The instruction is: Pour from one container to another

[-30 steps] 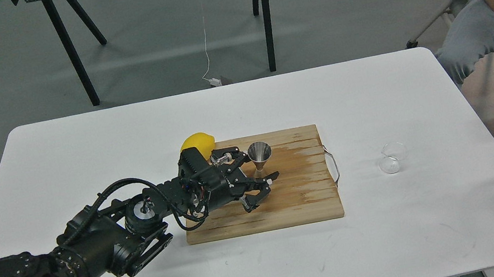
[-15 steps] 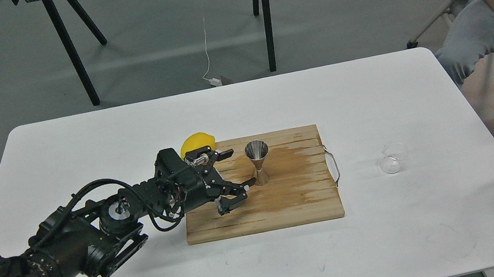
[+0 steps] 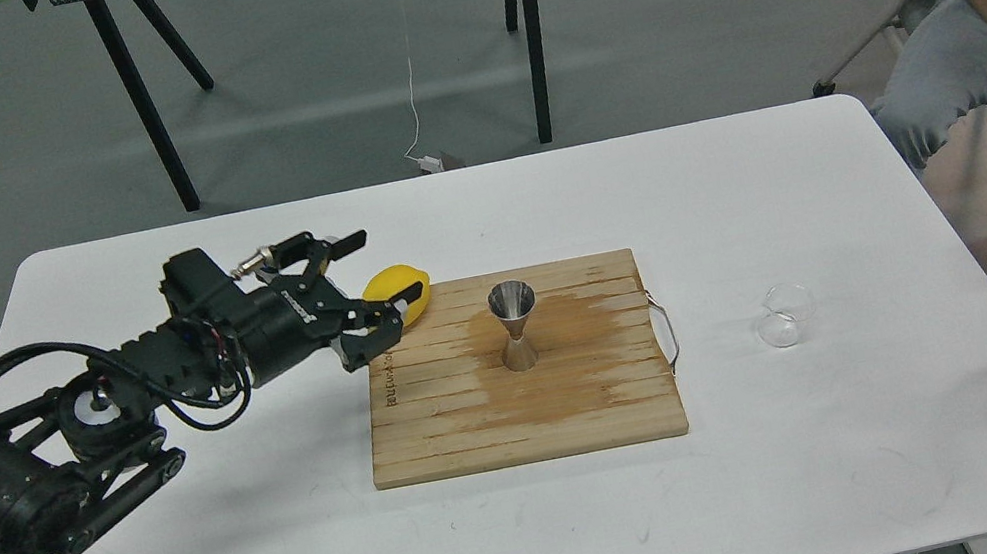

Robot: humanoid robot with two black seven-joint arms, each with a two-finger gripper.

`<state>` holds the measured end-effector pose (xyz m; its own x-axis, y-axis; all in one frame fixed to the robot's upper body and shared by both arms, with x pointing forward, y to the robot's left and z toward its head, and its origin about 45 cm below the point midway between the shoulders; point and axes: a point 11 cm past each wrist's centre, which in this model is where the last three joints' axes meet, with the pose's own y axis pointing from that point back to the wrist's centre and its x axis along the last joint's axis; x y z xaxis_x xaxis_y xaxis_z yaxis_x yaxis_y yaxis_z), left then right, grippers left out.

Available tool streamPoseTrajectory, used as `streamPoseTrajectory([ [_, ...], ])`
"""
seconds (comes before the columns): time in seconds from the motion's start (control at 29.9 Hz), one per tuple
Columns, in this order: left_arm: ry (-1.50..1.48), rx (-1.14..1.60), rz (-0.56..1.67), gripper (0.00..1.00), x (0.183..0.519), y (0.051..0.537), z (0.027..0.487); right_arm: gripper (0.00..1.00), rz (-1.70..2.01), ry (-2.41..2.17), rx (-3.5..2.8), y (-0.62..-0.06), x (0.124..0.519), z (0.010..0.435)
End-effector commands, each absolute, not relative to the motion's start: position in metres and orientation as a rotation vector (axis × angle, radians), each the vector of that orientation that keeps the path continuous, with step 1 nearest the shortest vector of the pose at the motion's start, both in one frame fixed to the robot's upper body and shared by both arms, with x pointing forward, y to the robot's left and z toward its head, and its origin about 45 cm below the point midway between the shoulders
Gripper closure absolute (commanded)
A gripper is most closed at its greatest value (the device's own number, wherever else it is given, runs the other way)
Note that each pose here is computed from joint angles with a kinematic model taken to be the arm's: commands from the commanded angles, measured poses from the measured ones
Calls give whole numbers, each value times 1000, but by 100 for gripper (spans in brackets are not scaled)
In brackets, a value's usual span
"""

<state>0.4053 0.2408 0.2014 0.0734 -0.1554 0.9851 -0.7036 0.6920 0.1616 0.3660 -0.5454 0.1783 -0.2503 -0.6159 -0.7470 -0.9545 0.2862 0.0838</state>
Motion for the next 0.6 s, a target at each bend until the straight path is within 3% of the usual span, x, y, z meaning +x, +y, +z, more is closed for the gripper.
streamPoseTrajectory([
  [0.0, -1272, 624, 749, 12, 428, 257, 241, 0, 709, 1971, -1409, -553, 366, 186],
  [0.17, -960, 352, 1020, 11, 448, 269, 286, 0, 638, 1973, -1419, -568, 370, 213],
  [0.23, -859, 223, 1160, 2, 458, 280, 311, 0, 621, 1980, -1419, -573, 369, 219],
  [0.33, -720, 62, 1317, 0, 472, 298, 341, 0, 620, 1984, -1415, -576, 366, 218],
  [0.57, -358, -241, 1429, 0, 492, 318, 367, 0, 713, 1923, -1449, -554, 355, 197],
])
